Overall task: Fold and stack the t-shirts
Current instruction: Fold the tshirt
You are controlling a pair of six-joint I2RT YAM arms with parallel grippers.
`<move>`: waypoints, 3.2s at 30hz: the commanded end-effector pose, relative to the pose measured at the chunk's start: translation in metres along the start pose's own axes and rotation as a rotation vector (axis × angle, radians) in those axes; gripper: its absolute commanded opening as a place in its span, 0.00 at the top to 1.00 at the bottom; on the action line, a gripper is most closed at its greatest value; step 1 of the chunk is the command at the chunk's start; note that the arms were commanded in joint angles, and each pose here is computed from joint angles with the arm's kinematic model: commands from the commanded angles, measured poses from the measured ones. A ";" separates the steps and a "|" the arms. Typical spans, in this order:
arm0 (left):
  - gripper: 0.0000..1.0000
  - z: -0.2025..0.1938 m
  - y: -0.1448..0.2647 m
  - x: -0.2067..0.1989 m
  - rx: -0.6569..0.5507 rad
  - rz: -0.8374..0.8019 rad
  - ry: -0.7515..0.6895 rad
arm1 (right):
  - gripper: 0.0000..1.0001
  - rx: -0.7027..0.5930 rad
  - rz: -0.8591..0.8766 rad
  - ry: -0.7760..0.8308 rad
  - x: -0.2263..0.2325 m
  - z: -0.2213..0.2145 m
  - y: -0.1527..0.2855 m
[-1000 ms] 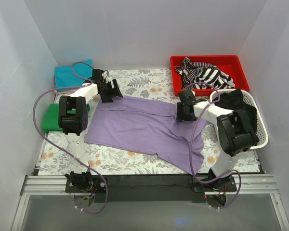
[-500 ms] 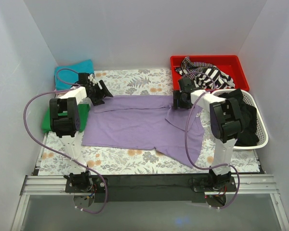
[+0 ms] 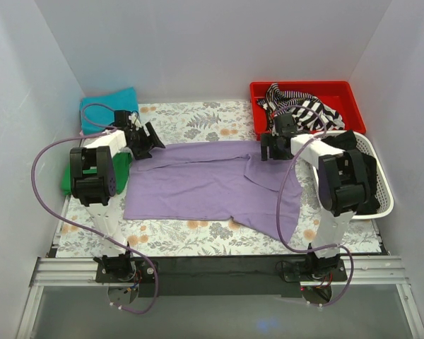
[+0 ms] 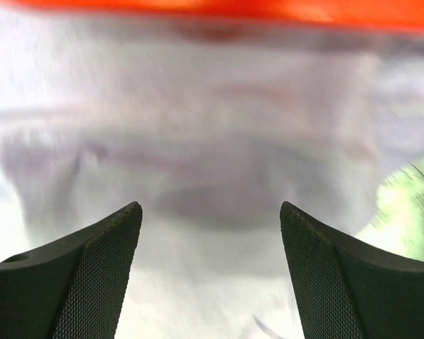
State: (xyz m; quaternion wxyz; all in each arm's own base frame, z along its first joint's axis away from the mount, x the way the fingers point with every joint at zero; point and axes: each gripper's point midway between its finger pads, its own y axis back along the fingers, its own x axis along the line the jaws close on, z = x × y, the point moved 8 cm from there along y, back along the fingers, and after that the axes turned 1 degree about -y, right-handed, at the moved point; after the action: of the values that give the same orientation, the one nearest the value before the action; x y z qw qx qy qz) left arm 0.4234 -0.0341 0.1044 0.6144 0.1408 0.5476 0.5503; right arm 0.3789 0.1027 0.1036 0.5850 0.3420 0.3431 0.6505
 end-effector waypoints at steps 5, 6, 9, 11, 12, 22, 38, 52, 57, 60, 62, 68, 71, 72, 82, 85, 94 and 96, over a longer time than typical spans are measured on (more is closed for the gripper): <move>0.25 0.037 0.013 -0.015 -0.081 -0.020 -0.075 | 0.14 -0.149 0.091 0.041 -0.001 0.016 0.069; 0.25 0.040 0.011 -0.016 -0.081 -0.024 -0.076 | 0.14 -0.172 0.124 0.043 0.001 0.018 0.080; 0.24 0.056 0.005 -0.024 -0.078 -0.052 -0.089 | 0.15 -0.189 0.176 0.055 0.006 0.013 0.102; 0.24 0.064 0.002 -0.026 -0.072 -0.053 -0.082 | 0.15 -0.165 0.177 0.058 0.005 0.001 0.107; 0.24 0.061 -0.006 -0.022 -0.052 -0.051 -0.073 | 0.15 -0.178 0.183 0.052 0.006 0.000 0.116; 0.24 0.048 0.031 -0.042 -0.069 -0.109 -0.110 | 0.14 -0.189 0.184 0.019 0.000 -0.038 0.146; 0.26 0.019 0.033 -0.030 0.010 -0.077 -0.078 | 0.15 -0.124 0.248 0.002 0.008 -0.045 0.133; 0.27 0.033 -0.019 -0.011 0.004 -0.039 -0.052 | 0.16 0.007 0.405 0.008 0.012 -0.109 0.161; 0.27 0.038 -0.019 -0.018 -0.015 -0.045 -0.067 | 0.18 0.052 0.474 0.014 0.017 -0.137 0.165; 0.27 0.039 -0.010 -0.028 -0.023 -0.078 -0.076 | 0.21 0.084 0.438 0.008 0.015 -0.152 0.161; 0.27 0.037 -0.003 -0.036 -0.035 -0.093 -0.099 | 0.21 0.095 0.430 0.037 0.019 -0.161 0.160; 0.26 0.024 0.034 -0.090 -0.094 -0.181 -0.197 | 0.21 0.184 0.385 0.217 0.058 -0.172 0.165; 0.26 0.010 0.053 -0.115 -0.136 -0.182 -0.253 | 0.20 0.198 0.265 0.289 0.070 -0.179 0.155; 0.26 0.001 0.062 -0.123 -0.145 -0.197 -0.274 | 0.20 0.189 0.192 0.317 0.073 -0.180 0.153; 0.26 -0.038 0.086 -0.113 -0.163 -0.175 -0.290 | 0.16 0.101 0.015 0.461 0.092 -0.194 0.147; 0.26 -0.039 0.087 -0.112 -0.165 -0.172 -0.296 | 0.20 0.117 -0.004 0.485 0.096 -0.201 0.145; 0.26 -0.041 0.084 -0.108 -0.155 -0.158 -0.301 | 0.31 0.154 -0.030 0.504 0.107 -0.226 0.145; 0.26 -0.042 0.084 -0.107 -0.152 -0.154 -0.300 | 0.33 0.158 -0.035 0.498 0.109 -0.228 0.143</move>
State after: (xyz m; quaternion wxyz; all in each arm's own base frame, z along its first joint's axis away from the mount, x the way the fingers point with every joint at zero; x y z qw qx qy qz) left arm 0.3720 -0.1146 0.1938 0.7274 0.1418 0.4392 0.5078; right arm 0.1026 0.1855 0.1112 0.4378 0.2108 0.5325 0.6930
